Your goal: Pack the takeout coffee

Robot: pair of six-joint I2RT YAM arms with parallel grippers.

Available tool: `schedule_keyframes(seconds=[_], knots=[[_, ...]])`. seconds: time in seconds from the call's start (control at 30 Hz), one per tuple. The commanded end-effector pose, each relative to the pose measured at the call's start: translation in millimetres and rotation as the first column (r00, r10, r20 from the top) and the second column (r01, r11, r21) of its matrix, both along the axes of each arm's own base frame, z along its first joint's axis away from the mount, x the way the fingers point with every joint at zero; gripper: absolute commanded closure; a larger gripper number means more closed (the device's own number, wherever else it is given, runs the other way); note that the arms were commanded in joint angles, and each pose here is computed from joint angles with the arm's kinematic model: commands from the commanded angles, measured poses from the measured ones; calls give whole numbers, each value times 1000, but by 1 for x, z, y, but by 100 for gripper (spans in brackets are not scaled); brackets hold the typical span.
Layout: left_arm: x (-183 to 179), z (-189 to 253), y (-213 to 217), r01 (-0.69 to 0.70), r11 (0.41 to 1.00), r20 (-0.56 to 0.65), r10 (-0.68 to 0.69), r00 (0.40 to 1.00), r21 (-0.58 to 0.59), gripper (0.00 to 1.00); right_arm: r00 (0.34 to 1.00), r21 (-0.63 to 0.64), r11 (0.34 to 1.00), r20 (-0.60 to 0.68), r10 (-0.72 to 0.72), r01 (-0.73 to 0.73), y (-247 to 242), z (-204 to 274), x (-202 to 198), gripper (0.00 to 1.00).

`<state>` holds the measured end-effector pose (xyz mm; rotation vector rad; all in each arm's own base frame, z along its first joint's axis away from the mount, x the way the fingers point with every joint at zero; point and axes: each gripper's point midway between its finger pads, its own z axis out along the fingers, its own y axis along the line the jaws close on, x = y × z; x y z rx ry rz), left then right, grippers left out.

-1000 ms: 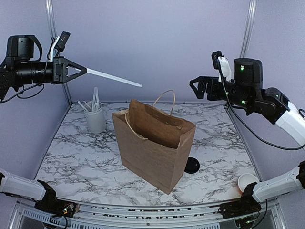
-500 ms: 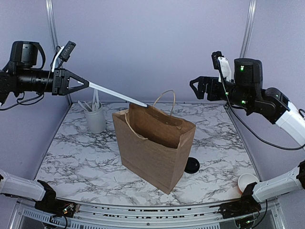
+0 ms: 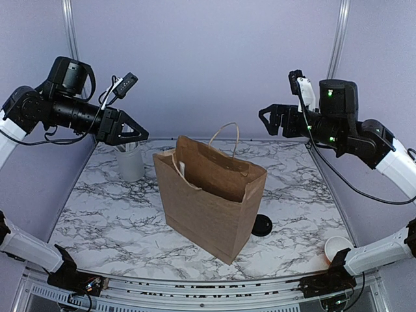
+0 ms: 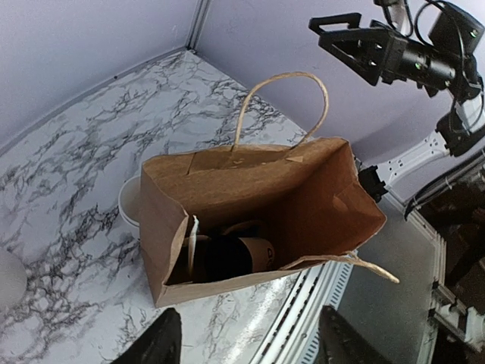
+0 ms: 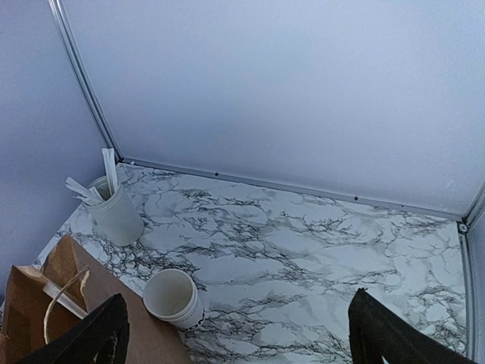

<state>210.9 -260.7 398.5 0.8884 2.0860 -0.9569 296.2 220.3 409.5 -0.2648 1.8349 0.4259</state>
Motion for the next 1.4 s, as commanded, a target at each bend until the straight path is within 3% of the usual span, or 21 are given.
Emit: schedule_keyframes(seconds=[0.0, 0.2, 0.33, 0.53, 0.73, 0.97, 1.17, 1.37], knots=[[5, 21, 3, -46, 999, 70, 47, 996, -19, 22, 999, 9, 1000, 22, -24, 24, -8, 10, -1, 2], [13, 30, 7, -100, 994, 107, 105, 989, -51, 1, 999, 10, 1000, 22, -28, 28, -10, 9, -2, 2], [29, 25, 14, -196, 980, 122, 199, 972, -40, 1, 999, 4, 999, 25, -39, 38, -12, 7, 0, 2], [63, 14, 38, -423, 904, 171, 426, 888, -57, 1, 996, -24, 996, 26, -90, 91, -18, -2, 6, 2], [92, -16, 75, -632, 769, 145, 639, 756, -96, 1, 989, -16, 989, 8, -147, 147, -41, -24, 20, 1], [109, -78, 124, -774, 619, 72, 785, 615, -133, 1, 973, 2, 974, -59, -225, 226, -83, -79, 42, 1], [110, -128, 159, -856, 494, 72, 869, 489, -151, 1, 937, 0, 941, -86, -338, 340, -134, -127, 54, 0], [103, -172, 199, -931, 321, 74, 947, 312, -173, 1, 886, 4, 888, -71, -459, 460, -189, -169, 59, 0]])
